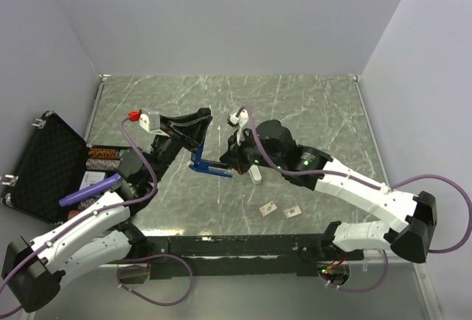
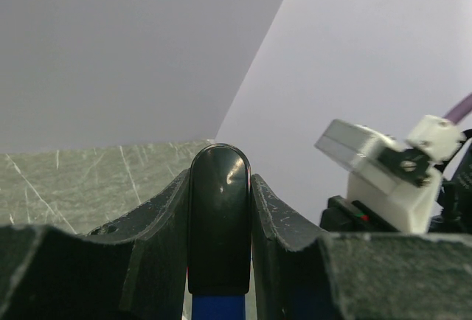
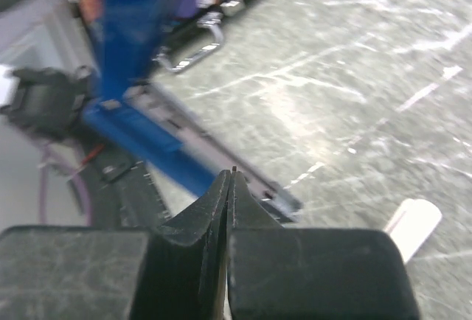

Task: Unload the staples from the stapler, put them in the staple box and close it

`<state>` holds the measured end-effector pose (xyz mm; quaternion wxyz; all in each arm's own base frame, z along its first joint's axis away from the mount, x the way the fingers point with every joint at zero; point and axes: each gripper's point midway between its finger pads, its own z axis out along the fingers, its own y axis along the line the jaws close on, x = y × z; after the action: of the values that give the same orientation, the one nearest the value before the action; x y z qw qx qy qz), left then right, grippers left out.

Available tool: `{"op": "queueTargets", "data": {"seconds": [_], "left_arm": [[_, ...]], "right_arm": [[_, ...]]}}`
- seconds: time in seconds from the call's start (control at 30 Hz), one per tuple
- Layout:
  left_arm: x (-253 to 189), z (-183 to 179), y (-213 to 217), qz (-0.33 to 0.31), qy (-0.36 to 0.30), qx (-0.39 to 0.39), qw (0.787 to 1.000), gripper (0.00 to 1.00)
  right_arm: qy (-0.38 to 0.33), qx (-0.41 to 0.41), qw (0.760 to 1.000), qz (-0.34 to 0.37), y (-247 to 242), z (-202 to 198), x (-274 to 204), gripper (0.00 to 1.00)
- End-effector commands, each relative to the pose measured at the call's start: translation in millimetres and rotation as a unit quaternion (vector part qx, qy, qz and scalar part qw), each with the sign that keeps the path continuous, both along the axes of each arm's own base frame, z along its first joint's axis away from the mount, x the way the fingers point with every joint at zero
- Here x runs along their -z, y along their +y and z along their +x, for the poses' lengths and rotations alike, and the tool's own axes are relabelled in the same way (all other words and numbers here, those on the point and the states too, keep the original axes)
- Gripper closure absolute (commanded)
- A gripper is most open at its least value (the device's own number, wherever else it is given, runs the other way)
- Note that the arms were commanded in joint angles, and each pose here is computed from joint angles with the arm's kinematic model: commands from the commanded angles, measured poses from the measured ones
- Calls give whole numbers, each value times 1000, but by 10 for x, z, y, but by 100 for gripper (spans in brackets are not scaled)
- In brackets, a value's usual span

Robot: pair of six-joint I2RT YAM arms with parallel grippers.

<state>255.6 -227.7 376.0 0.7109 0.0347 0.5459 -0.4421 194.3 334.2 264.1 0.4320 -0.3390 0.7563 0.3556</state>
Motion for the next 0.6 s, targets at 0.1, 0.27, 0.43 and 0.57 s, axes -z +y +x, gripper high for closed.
{"op": "queueTargets", "data": {"seconds": [0.1, 0.27, 0.43, 0.57], "left_arm": [[-293, -52, 73, -33, -33, -7, 999, 99], [-269, -1, 82, -29, -28, -19, 999, 99], [-236, 60, 70, -25, -21, -28, 999, 99], [-215, 109, 79, -25, -18, -38, 999, 99]], "right_arm": [[-33, 65, 997, 19, 76, 432, -221, 100], [-13, 56, 998, 19, 164, 503, -92, 100], [7, 45, 999, 21, 222, 517, 25, 100], [16, 37, 999, 23, 247, 497, 80, 100]]}}
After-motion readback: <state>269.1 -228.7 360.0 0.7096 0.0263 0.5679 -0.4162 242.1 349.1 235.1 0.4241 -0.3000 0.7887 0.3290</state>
